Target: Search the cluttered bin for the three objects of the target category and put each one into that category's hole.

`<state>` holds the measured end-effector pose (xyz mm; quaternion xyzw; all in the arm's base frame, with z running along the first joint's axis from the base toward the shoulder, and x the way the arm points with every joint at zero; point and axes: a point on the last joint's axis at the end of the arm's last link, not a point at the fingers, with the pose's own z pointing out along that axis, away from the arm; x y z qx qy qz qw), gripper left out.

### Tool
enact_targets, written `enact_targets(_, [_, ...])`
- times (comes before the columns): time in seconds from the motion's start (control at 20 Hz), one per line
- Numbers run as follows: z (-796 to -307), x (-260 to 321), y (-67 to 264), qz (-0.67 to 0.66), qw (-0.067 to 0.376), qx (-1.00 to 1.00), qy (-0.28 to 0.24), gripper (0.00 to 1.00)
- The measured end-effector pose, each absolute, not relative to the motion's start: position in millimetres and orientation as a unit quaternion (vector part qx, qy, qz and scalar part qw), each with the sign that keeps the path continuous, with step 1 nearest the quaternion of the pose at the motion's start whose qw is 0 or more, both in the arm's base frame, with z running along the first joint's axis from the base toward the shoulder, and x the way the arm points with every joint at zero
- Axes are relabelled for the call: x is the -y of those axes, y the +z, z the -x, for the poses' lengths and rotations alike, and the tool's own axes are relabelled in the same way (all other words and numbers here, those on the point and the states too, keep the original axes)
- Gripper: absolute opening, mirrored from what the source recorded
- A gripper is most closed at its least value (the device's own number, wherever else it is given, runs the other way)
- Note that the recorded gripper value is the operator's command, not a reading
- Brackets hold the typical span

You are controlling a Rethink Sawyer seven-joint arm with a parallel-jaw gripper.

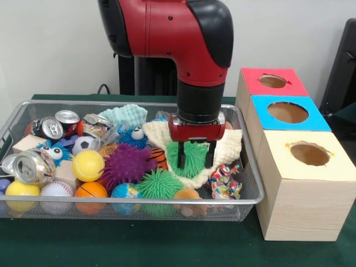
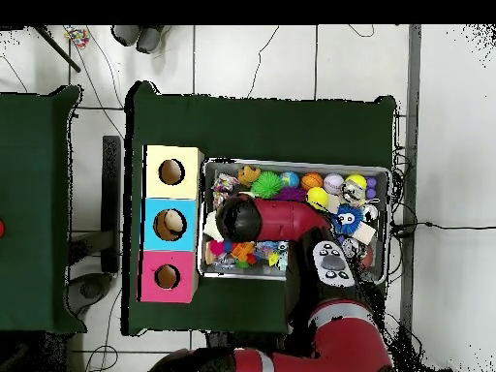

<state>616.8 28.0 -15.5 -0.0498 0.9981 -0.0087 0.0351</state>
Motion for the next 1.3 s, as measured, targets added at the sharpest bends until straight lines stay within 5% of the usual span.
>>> enact_targets(0.75, [-588, -16, -27, 0.033, 0.049, -0.998, -0.006, 1.0])
enact_targets(1.3, [-636, -59, -37, 0.051, 0.021, -0.998, -0.028, 1.0])
